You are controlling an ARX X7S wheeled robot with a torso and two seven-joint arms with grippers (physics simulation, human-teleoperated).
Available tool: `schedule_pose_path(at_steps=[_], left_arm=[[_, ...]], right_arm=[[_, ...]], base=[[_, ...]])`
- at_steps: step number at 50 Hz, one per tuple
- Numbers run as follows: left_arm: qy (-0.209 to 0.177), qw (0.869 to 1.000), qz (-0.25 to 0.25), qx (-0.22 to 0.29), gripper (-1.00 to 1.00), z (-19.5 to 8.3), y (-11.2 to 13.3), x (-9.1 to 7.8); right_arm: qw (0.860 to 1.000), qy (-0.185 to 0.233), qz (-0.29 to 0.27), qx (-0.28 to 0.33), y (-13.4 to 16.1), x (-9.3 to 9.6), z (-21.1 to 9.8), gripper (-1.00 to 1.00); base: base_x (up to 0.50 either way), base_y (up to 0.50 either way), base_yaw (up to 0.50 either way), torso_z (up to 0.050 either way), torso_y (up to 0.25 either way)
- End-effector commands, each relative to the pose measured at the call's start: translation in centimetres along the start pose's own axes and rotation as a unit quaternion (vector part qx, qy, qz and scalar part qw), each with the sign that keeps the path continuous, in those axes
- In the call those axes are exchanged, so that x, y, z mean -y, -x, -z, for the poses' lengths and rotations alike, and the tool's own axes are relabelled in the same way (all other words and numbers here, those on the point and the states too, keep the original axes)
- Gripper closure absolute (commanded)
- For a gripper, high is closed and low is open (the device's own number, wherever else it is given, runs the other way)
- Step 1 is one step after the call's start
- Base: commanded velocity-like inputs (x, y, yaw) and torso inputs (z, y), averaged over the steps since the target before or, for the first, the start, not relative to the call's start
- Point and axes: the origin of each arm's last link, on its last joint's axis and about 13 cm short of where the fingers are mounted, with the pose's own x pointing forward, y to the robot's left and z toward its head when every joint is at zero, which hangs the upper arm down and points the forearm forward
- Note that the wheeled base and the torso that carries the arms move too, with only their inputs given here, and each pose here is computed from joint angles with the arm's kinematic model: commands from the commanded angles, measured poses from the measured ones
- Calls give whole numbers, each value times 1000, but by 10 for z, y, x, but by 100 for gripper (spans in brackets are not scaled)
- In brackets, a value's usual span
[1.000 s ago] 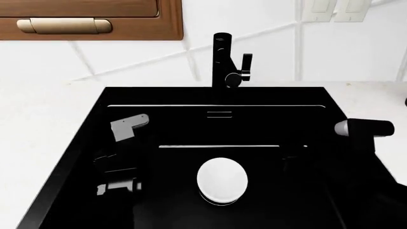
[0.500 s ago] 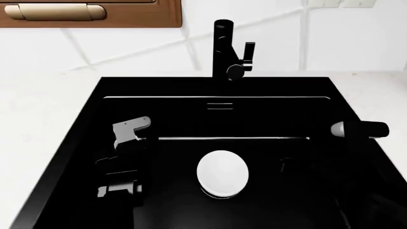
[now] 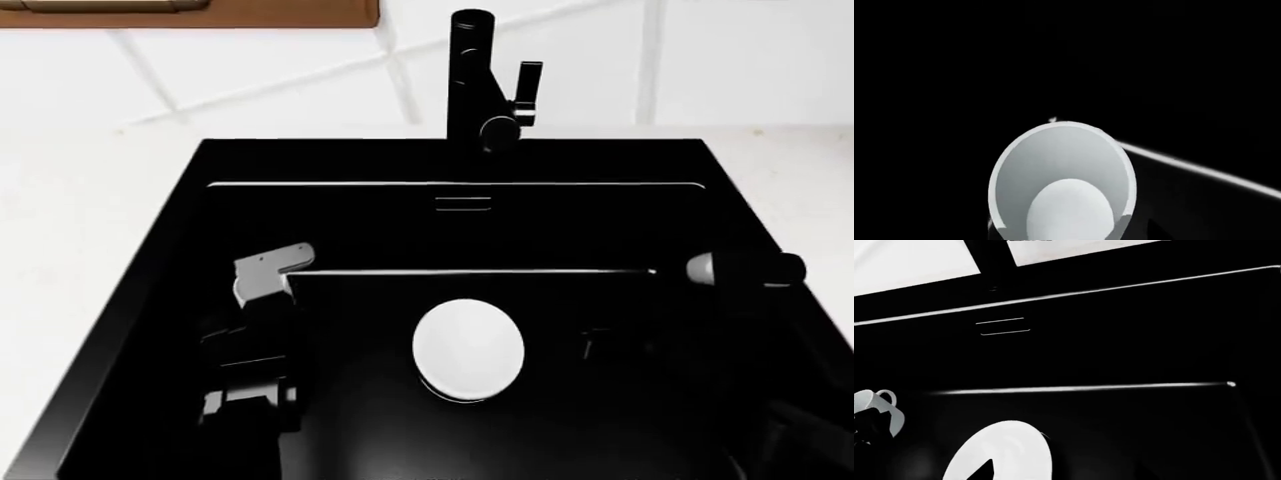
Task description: Pick the cup and bowl from the sink and place them on the counter for drying.
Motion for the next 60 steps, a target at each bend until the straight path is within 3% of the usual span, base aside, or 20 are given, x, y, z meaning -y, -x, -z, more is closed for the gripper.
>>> schedule_pose_path(at_steps=[1,12,33,34,37,38,45,46,47,49,54,55,56,57,58,59,60], left_arm=[[7,1000,-3,8,-100,-7,-1,0],[-1,1000,7,11,-100,-9,1,4],[22,1000,-9,13,-100,-11,-1,2],[20,1000,-11,16,100,-11,-1,1],[13,1000,-18,20,100,-11,-1,1],[-9,999,-36,1,100,-11,-1,1],[6,1000,-18,4,100,-11,-1,1],[0,1000,-17,5,100,-11,-1,1],[-31,999,-20,14,100,-11,-1,0],[-40,999,-21,-1,100,-11,0,0],[-66,998,16,18,100,-11,-1,0],[56,997,-44,-36,100,-25,-3,-4],[58,997,-36,-38,100,-14,-17,-46],[-70,997,-12,22,100,-32,-5,-7],[-66,996,41,35,100,-46,5,13],[-69,997,21,37,100,-50,10,23],[-86,994,50,33,100,-46,12,26]], right_arm=[[1000,-2,-3,-2,-2,0,1,-100],[1000,-6,-7,-2,-7,0,4,-100],[1000,-7,-9,-4,-7,-1,6,-100],[1000,-6,-10,-4,-7,-2,5,-100],[1000,-6,-10,-4,-8,-2,4,-100],[1000,-5,-10,-4,-8,-2,4,-100],[1000,-5,-10,-2,-6,-2,2,-100],[1000,-5,-10,-1,-5,-2,2,-100],[1000,-6,-10,-1,-5,-1,2,-100],[1000,-7,-9,-2,-5,-1,2,-100],[1000,-22,-8,-1,-1,0,-8,-100],[1000,-22,-10,-3,-1,-1,-10,-100],[1000,-22,-11,-5,-1,-1,-11,-100],[1000,-22,-12,-6,-1,-2,-12,-100],[1000,-22,-14,-12,-1,-2,-13,-100],[999,-24,-15,-18,-2,-2,-13,-100],[999,-24,-15,-18,-2,-2,-14,-100]], base=[[0,0,0,0,-72],[0,0,0,0,-76],[0,0,0,0,-59],[0,0,0,0,0],[0,0,0,0,0],[0,0,0,0,0],[0,0,0,0,0],[0,0,0,0,0],[0,0,0,0,0],[0,0,0,0,0],[0,0,0,0,0],[0,0,0,0,0],[0,0,0,0,0],[0,0,0,0,0],[0,0,0,0,0],[0,0,0,0,0],[0,0,0,0,0]])
